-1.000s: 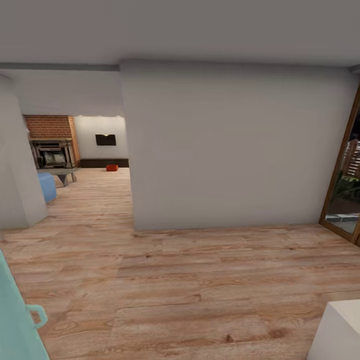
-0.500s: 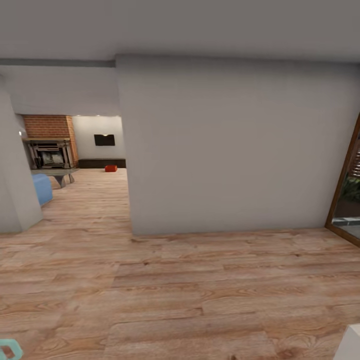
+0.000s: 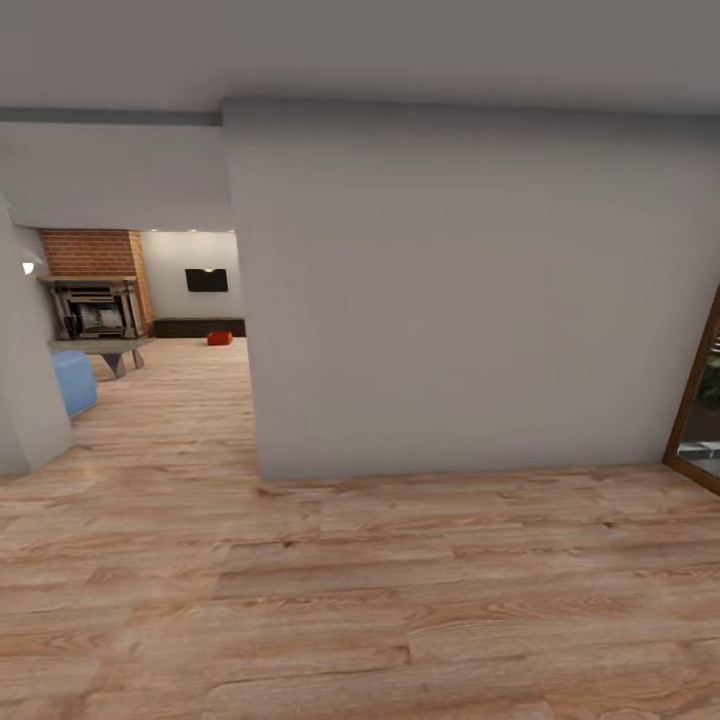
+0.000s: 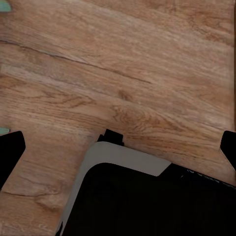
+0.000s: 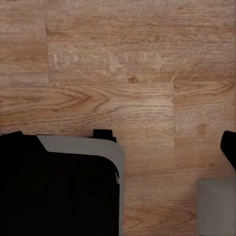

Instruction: Move the two storage containers from the living room to the garage. In the garage, place one container on the floor and stack the other container on top of it (either order is fine).

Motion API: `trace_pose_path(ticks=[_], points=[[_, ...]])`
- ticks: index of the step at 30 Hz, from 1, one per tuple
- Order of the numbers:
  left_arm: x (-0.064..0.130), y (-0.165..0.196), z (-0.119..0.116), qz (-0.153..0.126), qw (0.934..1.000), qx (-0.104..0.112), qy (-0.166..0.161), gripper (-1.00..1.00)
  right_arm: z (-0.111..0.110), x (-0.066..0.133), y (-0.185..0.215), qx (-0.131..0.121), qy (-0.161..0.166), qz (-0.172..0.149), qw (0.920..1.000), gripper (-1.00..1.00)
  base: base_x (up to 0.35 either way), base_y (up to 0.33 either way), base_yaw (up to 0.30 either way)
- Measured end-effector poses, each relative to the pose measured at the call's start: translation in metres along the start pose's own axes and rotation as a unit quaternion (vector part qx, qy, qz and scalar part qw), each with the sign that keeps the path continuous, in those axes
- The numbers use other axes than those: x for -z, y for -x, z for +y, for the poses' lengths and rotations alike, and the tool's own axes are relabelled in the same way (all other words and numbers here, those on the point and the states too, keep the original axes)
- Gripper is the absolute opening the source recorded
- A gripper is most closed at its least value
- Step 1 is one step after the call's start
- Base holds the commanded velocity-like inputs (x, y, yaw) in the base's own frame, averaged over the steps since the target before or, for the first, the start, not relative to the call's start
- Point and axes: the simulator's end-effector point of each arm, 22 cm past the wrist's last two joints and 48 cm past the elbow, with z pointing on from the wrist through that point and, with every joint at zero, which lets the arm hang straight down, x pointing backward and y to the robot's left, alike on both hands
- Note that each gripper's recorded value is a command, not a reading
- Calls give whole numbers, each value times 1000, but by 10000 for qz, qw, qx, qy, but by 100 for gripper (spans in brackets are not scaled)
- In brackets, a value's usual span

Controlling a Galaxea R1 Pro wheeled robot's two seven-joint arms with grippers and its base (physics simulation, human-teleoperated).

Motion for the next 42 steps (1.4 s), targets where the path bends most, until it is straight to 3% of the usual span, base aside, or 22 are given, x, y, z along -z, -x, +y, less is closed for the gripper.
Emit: trace_pose_path(ticks=[13,42], points=[[0,0,0,-4,10000,-2,0,100,1,0,0,-10,3,2,10000,100,322,0,12],[0,-2,1,27,10000,-6,9,100,1,0,-3,27,60,41,10000,100,322,0,255]])
